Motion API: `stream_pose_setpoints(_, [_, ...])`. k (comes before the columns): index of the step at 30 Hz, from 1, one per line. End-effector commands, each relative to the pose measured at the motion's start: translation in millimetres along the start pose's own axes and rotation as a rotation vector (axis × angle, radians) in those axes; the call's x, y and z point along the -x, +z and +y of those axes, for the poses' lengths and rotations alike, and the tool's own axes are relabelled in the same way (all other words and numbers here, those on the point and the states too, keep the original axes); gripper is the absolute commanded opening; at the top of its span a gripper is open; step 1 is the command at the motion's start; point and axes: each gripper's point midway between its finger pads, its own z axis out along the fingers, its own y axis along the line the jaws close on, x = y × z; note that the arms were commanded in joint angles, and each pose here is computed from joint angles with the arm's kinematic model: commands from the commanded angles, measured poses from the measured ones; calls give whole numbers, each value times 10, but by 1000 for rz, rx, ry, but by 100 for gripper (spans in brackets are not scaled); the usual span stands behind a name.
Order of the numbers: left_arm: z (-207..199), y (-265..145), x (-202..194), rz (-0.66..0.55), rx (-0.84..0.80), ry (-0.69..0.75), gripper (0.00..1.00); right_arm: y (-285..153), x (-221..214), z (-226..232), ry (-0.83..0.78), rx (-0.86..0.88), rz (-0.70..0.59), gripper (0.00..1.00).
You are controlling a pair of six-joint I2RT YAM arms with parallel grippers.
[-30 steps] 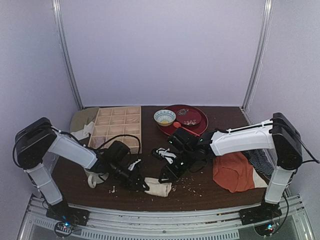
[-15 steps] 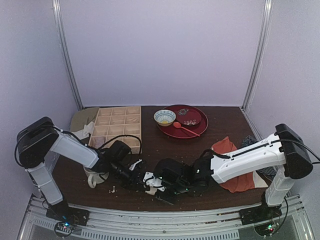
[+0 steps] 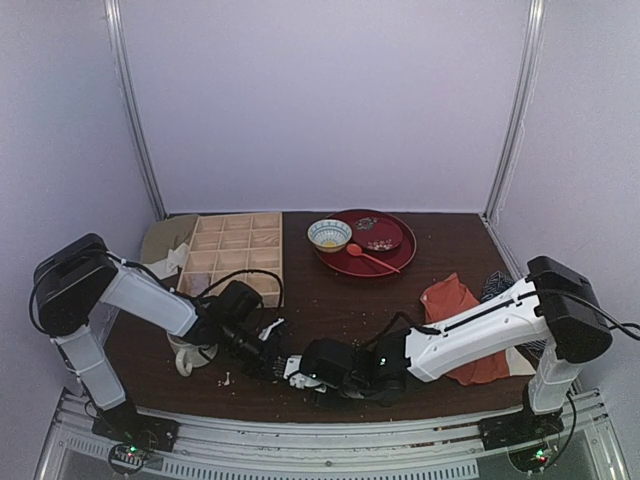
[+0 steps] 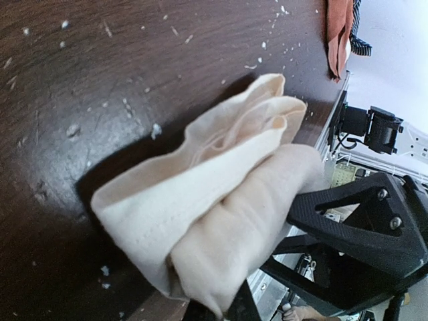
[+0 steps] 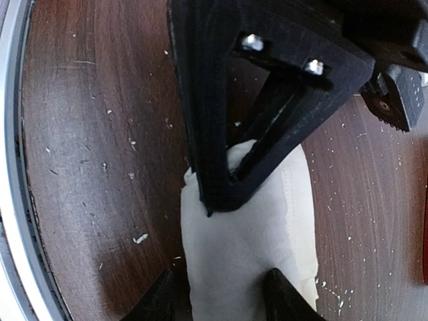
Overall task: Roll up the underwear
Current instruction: Roll the underwear at the center of the board.
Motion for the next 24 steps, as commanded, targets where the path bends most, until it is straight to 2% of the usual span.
stream_pose_setpoints(1, [257,49,-116,36,70,-74,0,187,-388,67,-71,-39,107,43])
stream_pose_setpoints(8, [264,62,-120,48,55,-78,0,276,-541,84,-103,-80,145,34])
stream_pose_setpoints(17, [244,28,-91,42,47,-78,0,276,-540,92,-94,-94,155,0])
stream_pose_setpoints(18, [241,7,-78,35,49,-80,2,266,-531,104,-90,-87,153,0])
stream_pose_setpoints(21, [216,-108,13,-13,64,-81,25,221,-470,113,-63,-65,137,0])
stream_pose_setpoints(24, [177,-263,99,-63,71,-85,36,193,-415,117,-22,-32,130,0])
